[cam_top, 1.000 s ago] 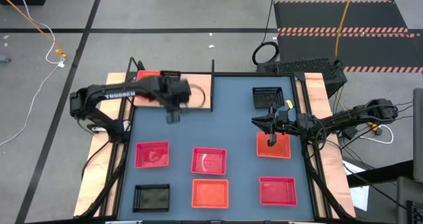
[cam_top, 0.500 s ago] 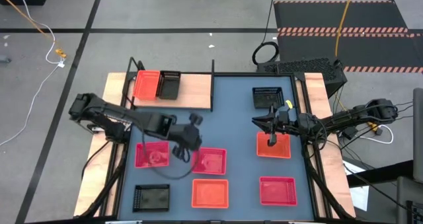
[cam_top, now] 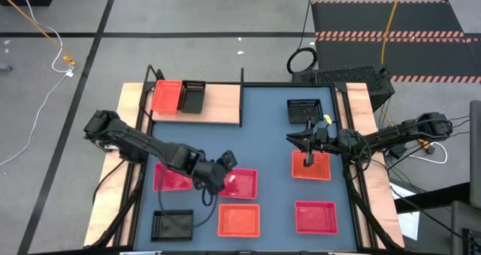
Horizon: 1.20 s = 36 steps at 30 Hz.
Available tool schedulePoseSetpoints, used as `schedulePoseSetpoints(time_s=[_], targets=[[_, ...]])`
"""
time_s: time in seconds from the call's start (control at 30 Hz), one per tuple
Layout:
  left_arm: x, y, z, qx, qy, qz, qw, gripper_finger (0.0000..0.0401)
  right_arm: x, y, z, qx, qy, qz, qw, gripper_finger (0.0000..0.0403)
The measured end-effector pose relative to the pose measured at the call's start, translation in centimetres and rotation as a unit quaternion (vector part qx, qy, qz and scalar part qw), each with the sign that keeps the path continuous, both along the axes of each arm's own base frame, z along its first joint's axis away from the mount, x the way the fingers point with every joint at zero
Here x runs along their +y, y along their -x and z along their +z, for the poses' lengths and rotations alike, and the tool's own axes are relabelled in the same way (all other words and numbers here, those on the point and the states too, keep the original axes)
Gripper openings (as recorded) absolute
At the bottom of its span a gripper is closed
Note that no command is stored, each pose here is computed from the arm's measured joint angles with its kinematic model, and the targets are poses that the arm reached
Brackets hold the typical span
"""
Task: Stack baskets on shelf by color
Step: Put the middle red bin on the shelf
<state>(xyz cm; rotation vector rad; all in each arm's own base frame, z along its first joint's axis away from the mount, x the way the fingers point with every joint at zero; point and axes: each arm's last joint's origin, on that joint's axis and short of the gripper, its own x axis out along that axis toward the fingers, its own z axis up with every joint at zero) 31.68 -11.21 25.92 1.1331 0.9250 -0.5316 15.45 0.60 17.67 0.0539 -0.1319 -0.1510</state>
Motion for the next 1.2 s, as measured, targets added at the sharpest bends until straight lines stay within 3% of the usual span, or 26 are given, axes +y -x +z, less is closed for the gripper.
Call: schedulePoseSetpoints(time_s=[0.17, 0.33, 0.53, 0.77, 0.97, 1.2], targets=[[-1.1, 0.1, -2.0, 0.049, -0.056, -0.032, 0.997, 0.0211, 0.0, 0.0, -0.1, 0.004, -0.002, 0.000, 1.000, 0.0045], [-1.4, 1.0, -2.4, 0.090, -0.092, -0.060, 0.990, 0.0208, 0.0, 0.0, -0.1, 0.006, 0.007, -0.001, 1.000, 0.0045], [-1.9, 0.7, -3.3, 0.110, -0.055, -0.070, 0.990, 0.0188, 0.0, 0.0, -0.1, 0.006, 0.008, -0.001, 1.000, 0.0045], [-2.1, 0.0, -5.8, 0.149, -0.082, -0.076, 0.983, 0.0177, 0.0, -0.1, -0.2, 0.010, -0.001, 0.002, 1.000, 0.0045], [-1.5, -0.6, -6.1, 0.149, -0.089, -0.082, 0.981, 0.0171, 0.0, -0.1, -0.1, 0.003, 0.005, 0.001, 1.000, 0.0045], [-0.9, -1.9, -5.9, 0.113, -0.004, -0.071, 0.991, 0.0117, 0.0, -0.1, -0.2, 0.009, 0.003, 0.001, 1.000, 0.0045]])
